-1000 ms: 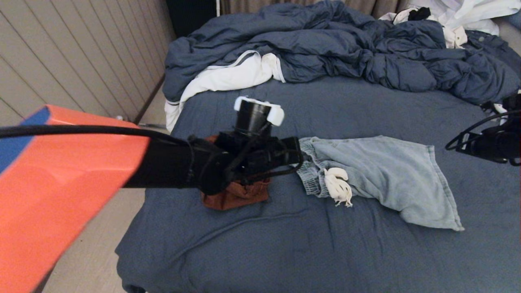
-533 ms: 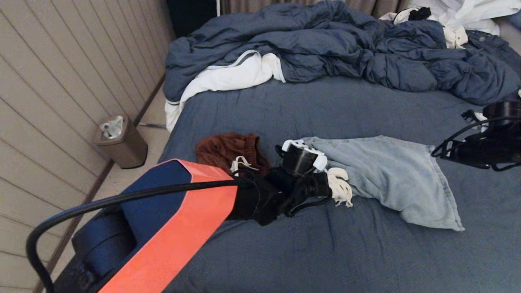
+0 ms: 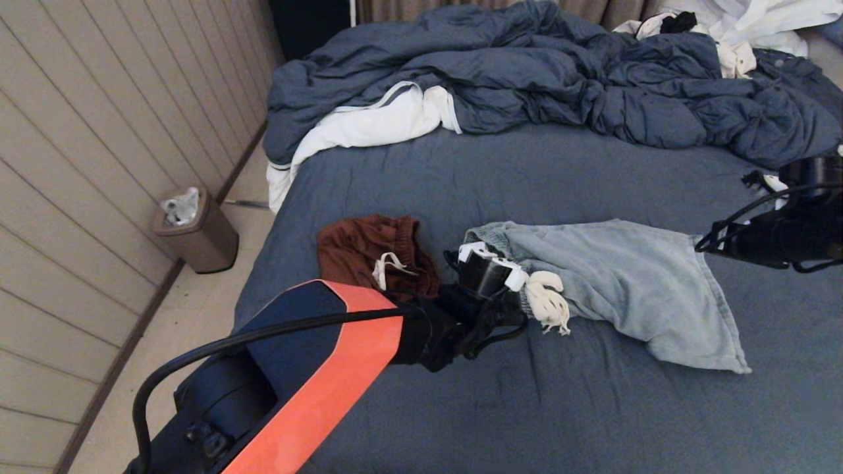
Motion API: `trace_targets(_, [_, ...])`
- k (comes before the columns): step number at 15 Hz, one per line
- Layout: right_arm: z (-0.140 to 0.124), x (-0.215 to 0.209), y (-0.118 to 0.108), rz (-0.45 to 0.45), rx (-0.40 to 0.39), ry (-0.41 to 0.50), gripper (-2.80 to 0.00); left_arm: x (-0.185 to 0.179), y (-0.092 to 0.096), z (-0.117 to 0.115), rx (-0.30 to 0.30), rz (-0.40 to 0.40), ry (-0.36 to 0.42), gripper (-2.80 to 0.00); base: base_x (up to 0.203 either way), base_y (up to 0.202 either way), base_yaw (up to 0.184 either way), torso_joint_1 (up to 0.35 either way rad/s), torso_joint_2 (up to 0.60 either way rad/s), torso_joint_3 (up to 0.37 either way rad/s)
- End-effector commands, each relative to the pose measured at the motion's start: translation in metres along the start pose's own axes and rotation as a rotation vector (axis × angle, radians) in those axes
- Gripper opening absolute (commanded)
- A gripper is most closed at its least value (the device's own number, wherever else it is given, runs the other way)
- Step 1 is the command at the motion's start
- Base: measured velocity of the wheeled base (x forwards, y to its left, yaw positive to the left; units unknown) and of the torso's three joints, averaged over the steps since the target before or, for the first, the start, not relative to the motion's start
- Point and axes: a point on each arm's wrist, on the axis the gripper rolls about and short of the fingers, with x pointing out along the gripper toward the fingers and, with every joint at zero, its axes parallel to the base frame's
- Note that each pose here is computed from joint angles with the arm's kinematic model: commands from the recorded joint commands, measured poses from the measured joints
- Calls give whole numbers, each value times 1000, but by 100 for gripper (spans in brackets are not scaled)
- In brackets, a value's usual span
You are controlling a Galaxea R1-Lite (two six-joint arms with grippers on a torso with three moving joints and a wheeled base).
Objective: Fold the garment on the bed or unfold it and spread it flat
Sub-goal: Unford the blue shorts
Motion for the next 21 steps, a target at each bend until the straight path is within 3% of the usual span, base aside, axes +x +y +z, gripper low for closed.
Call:
trace_targets(1, [1, -7, 6, 10, -8, -9, -280, -1, 1, 7, -16, -5, -27, 0, 0, 0, 0, 0, 0, 0])
trace_targets(15, [-8, -12, 25, 50, -40, -34, -280, 16, 9, -13, -3, -19, -21, 0, 0, 0, 0, 0, 0, 0])
trace_targets(16, [-9, -13, 29, 57, -46, -45, -280, 17, 10, -14, 0, -23, -30, -149, 0, 0, 0, 0, 0, 0])
trace_targets(17, [-12, -13, 31, 62, -53, -47, -280, 20, 11, -18, 7, -21, -38, -280, 0, 0, 0, 0, 0, 0])
trace_targets(21, [-14, -15, 36, 75, -71, -49, -280, 22, 12, -20, 17, -29, -41, -280, 0, 0, 0, 0, 0, 0])
